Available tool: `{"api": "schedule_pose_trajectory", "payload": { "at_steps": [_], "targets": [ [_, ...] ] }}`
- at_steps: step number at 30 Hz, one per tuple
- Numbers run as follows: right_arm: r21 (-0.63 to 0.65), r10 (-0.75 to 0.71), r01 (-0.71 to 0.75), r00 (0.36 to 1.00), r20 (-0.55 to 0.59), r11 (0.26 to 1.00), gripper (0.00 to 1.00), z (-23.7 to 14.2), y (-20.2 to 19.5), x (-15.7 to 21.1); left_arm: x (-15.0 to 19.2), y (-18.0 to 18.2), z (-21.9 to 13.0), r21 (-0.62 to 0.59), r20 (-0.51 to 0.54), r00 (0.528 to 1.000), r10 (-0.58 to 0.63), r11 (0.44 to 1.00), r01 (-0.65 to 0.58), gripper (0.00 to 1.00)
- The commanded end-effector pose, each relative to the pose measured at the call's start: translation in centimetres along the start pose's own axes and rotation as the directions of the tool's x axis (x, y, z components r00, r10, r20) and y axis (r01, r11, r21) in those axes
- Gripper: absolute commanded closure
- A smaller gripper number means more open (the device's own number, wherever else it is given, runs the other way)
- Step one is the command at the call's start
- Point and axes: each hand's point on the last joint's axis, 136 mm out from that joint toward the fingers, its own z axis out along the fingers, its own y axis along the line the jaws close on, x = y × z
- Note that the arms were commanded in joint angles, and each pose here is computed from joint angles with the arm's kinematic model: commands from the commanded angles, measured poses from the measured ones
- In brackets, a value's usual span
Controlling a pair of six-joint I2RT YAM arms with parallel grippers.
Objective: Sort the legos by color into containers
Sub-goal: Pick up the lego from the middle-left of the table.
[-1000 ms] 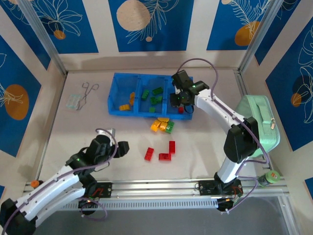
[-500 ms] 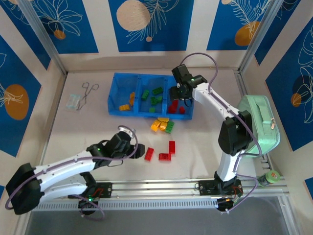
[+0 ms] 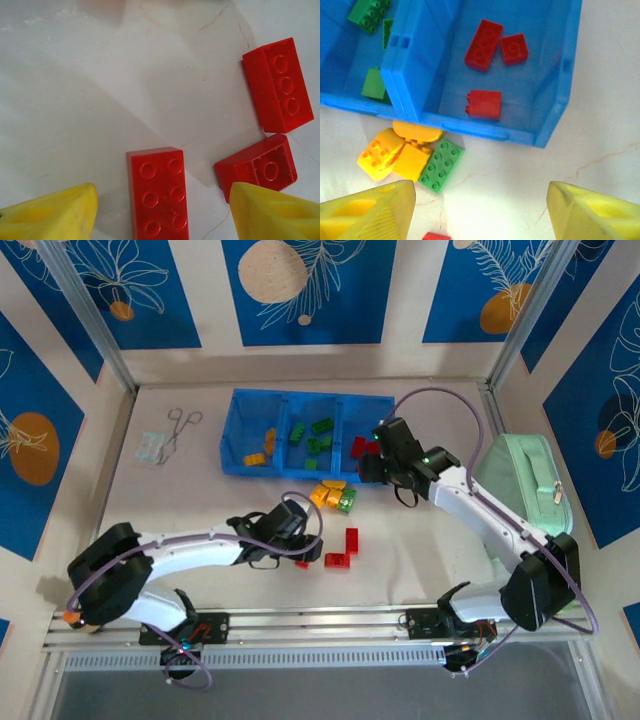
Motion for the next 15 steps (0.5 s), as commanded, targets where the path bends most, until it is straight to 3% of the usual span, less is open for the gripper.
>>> {"api": "schedule_pose_trajectory", "payload": {
  "at_steps": [1,8,11,15],
  "targets": [
    [-0.030,0.058,-0.057,0.998,0.016,0.998,0.29,-0.3,-0.1,0.8,1.1,-0.8,1.0,0.006,-0.076,0.997,0.031,1.000,-0.031,0.32],
    [-0.046,0.101,-0.101,0.995,-0.004,0.994,0.29,0.5,-0.8,3.4,2.7,0.5,2.4,-0.091,-0.147,0.989,0.035,0.995,-0.049,0.45],
    [-0.063,0.118,-0.119,0.993,-0.013,0.991,0.29,0.8,-1.0,4.0,2.0,0.4,2.1,-0.115,-0.140,0.989,0.051,0.991,-0.067,0.66],
    [-0.057,0.143,-0.144,0.990,-0.014,0.988,0.29,1.1,-1.7,4.7,-0.3,-0.6,1.4,-0.126,-0.097,0.992,0.082,0.988,-0.094,0.69]
  ]
}}
